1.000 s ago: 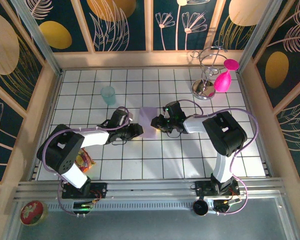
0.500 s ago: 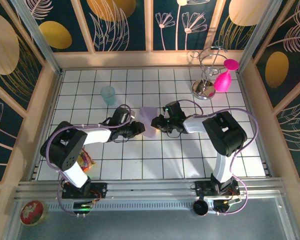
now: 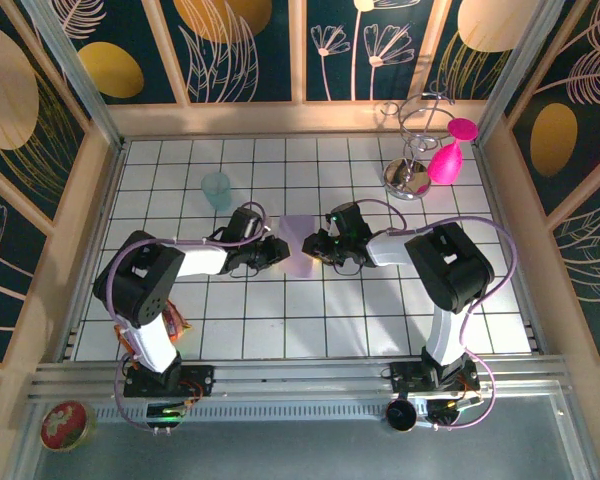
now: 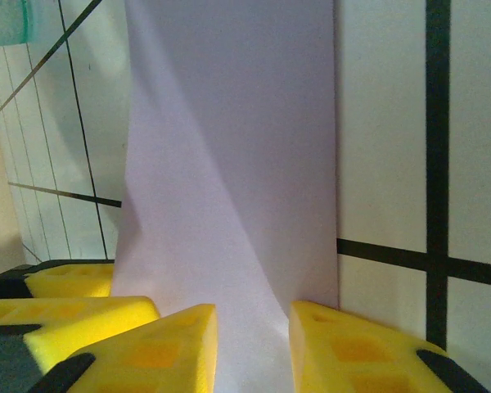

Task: Fold a paper plane with a square sheet of paper (pick it up from the middle)
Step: Third fold the triangle at the center of the table.

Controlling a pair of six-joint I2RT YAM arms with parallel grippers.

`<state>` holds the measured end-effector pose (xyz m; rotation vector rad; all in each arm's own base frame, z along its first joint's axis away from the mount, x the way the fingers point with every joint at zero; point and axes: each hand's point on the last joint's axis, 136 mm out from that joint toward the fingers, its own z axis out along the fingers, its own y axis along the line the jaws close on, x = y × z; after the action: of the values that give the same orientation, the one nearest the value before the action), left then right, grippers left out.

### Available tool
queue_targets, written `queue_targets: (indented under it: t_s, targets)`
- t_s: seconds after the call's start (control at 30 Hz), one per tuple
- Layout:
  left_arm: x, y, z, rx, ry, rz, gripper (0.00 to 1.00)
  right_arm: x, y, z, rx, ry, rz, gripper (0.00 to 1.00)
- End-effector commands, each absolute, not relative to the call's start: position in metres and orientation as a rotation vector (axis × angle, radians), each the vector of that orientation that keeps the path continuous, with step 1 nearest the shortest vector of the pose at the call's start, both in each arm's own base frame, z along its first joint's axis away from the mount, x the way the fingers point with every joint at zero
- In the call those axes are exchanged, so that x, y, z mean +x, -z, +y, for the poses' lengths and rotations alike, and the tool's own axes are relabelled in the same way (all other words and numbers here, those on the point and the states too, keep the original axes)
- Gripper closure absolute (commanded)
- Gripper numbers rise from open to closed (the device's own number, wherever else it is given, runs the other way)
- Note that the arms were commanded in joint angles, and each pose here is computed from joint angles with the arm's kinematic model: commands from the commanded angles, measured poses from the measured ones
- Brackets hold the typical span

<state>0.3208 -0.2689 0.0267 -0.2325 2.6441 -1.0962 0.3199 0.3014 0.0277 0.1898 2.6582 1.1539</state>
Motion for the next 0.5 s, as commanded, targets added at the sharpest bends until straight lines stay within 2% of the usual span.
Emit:
queue_targets:
  t_s: [0.0, 0.47]
  targets:
    - [0.3293, -0.0289, -0.2705, -0.2, 1.103, 2.636, 0.77, 0.3227, -0.0171, 0.2911, 0.229, -1.092, 2.688, 0.7]
    - [0.3324, -0.0235, -0.2667, -0.205, 1.09, 2.647, 0.84, 0.3254, -0.0212, 0.2888, 0.228, -1.086, 2.67, 0.7]
